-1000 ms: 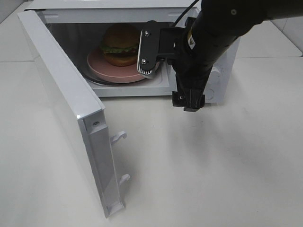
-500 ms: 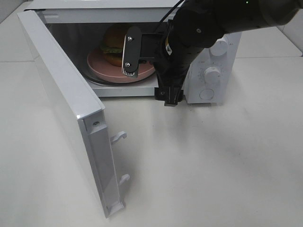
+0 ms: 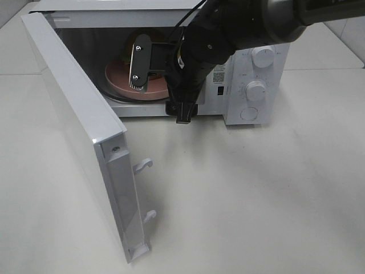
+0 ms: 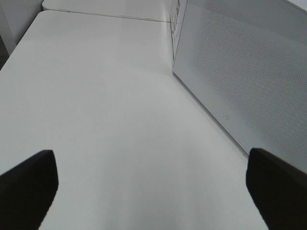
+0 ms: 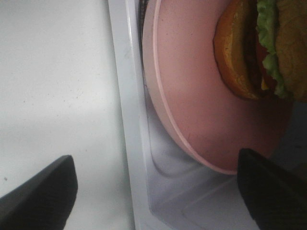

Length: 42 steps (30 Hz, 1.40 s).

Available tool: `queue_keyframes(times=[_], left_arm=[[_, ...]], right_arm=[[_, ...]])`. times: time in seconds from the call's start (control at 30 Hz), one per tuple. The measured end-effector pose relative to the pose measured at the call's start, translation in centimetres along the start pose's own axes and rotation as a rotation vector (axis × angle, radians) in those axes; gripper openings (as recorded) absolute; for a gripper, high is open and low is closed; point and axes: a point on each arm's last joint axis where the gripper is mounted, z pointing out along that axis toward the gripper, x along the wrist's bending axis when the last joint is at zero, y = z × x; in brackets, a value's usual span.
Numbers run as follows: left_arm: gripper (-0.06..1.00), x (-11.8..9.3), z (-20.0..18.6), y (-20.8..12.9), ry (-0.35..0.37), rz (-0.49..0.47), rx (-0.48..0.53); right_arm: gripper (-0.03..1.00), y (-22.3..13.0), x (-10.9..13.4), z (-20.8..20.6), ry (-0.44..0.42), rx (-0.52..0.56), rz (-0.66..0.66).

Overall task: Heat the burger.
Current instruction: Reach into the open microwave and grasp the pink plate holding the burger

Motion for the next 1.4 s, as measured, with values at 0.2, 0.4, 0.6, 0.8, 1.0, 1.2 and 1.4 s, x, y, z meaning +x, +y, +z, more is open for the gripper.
queue_keyframes(times=[0.2,0.4,0.6,0.8,1.0,1.2,1.4], left_arm=[[0.99,0.0,0.0,0.0,0.0,0.0,0.0],[0.99,0.0,0.0,0.0,0.0,0.0,0.0],[0.99,0.0,0.0,0.0,0.0,0.0,0.0],[0.99,0.0,0.0,0.0,0.0,0.0,0.0],[0.99,0.0,0.0,0.0,0.0,0.0,0.0],[0.99,0.0,0.0,0.0,0.0,0.0,0.0],[0.99,0.0,0.0,0.0,0.001,0.0,0.0]], right_arm=[[0.86,0.6,0.4,2.2,-0.003,-0.034,0.008],[0.85,0.7,0.5,3.0,-0.005,-0.045,0.007],[0.82,0.2,0.5,4.7,-0.001,-0.035,0.022],[0.81,-0.1,-0.2,5.6,-0.02,-0.036,0.037],[0.8,-0.1,0.1,6.8,-0.015,-0.04,0.059],[0.78,-0.1,0.4,7.7,-0.006,-0.04,0.078],[0.75,0.0,0.2,7.6,-0.011,-0.043,0.083]])
